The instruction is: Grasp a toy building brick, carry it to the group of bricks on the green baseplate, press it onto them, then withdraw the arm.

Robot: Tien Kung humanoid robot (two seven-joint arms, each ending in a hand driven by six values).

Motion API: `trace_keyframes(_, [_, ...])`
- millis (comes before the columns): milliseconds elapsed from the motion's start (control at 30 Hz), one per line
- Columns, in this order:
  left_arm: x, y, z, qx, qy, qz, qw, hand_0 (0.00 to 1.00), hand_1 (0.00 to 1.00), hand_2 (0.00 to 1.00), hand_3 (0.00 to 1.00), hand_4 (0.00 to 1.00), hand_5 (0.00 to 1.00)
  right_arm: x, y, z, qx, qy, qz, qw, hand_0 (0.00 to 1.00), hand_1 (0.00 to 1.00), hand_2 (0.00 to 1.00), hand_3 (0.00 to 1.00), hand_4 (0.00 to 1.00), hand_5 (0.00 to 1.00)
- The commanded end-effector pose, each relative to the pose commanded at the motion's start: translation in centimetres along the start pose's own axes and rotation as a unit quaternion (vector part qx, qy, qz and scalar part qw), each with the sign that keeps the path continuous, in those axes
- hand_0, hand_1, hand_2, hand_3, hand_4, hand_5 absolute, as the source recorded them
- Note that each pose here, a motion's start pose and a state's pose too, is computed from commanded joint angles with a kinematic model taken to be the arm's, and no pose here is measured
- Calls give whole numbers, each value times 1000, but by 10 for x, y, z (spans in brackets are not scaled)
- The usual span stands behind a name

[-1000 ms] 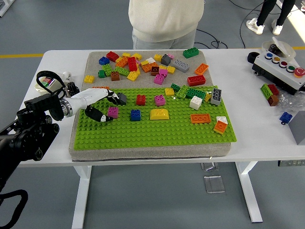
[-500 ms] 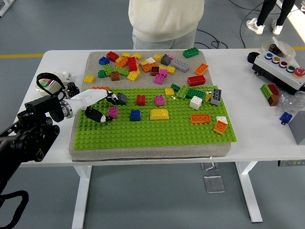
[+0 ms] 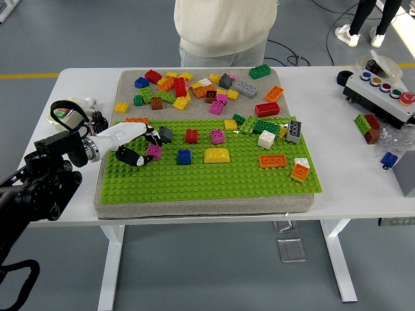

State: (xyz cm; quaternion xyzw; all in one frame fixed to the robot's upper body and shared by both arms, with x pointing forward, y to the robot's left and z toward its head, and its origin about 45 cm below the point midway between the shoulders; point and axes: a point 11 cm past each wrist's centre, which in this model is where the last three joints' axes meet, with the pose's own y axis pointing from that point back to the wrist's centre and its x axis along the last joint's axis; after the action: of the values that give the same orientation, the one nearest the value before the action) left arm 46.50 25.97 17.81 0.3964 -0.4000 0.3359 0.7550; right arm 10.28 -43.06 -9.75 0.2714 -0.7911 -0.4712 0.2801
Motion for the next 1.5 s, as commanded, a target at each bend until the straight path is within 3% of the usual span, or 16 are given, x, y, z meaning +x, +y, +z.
trace_keyframes(267, [4, 2, 1, -4, 2, 5, 1000, 667, 626, 581, 560, 494, 2, 0, 0, 0, 0, 0, 1, 1000, 729, 658, 703, 570, 907, 498])
trace_keyframes(667, [28, 11, 13, -23, 16, 26, 999, 649, 621, 581, 558, 487, 2, 3, 0, -1, 2, 0, 2, 1000, 730, 656, 703, 570, 907, 498])
trace_keyframes(1067, [17, 32, 26, -30, 42, 29, 998, 637, 606, 578, 555, 463, 2, 8, -1, -3, 6, 0, 2, 1000, 729, 657, 703, 570, 907, 498])
trace_keyframes(1500, [-9, 40, 19, -11, 70, 19, 997, 637, 605, 579, 555, 456, 2, 10, -1, -2, 6, -1, 1, 1000, 728, 657, 703, 570, 907, 498])
